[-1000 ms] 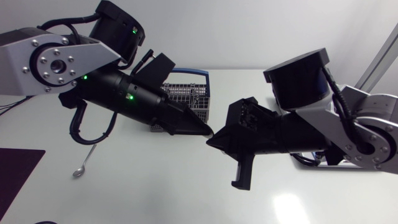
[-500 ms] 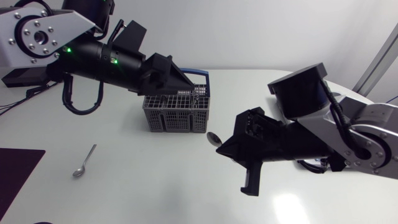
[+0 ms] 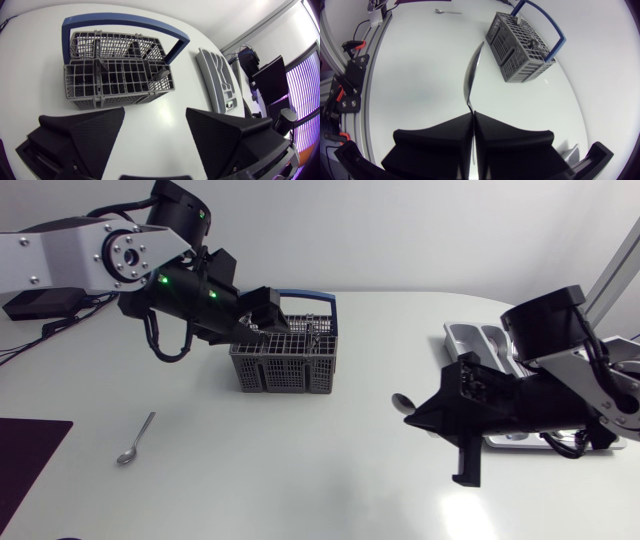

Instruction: Unload the cutlery basket into the drawer organizer.

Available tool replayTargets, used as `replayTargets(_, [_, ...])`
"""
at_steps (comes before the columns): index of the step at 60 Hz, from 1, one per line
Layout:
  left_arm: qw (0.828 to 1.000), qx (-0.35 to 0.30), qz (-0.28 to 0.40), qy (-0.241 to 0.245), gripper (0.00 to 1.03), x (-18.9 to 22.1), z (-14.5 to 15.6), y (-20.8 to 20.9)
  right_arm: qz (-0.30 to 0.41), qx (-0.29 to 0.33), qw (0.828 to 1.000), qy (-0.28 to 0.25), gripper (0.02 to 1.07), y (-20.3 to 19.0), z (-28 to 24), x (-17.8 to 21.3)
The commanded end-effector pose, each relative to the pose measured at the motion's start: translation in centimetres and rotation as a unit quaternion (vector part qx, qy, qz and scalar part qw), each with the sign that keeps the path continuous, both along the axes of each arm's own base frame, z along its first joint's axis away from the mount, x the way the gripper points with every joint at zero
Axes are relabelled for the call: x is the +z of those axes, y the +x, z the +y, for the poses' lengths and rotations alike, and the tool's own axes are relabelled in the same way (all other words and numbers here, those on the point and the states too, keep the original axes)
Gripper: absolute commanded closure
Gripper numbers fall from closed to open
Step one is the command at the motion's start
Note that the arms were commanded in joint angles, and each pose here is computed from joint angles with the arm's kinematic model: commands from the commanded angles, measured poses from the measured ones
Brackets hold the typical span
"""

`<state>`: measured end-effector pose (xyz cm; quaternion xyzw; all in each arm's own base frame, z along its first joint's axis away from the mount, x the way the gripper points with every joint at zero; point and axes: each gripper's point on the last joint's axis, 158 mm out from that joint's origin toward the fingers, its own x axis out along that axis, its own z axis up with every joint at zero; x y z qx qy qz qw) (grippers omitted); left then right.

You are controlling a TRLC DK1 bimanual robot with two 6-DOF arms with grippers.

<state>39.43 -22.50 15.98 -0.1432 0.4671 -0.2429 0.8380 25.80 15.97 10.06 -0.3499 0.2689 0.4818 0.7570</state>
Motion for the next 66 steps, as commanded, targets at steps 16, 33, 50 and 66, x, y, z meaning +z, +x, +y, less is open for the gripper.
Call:
replayTargets(16, [0.997, 0.078, 0.018, 0.01, 0.17, -0.9, 0.3, 2.5, -0.013, -0.007, 0.997, -0.07, 1.01, 0.9, -8.2, -2.5])
replayTargets(33, [0.994, 0.108, 0.029, 0.014, 0.18, -1.7, 0.8, 3.1, -0.011, -0.027, 0.992, -0.125, 1.01, 2.5, -16.5, -5.0])
replayTargets(50, [0.991, 0.127, 0.04, 0.01, 0.18, -2.2, 0.9, 3.9, -0.005, -0.064, 0.985, -0.162, 1.02, 4.0, -24.7, -6.1])
replayTargets(66, [0.987, 0.153, 0.049, 0.004, 0.18, -2.5, 1.2, 4.6, 0.006, -0.09, 0.976, -0.196, 1.01, 4.9, -31.1, -7.0])
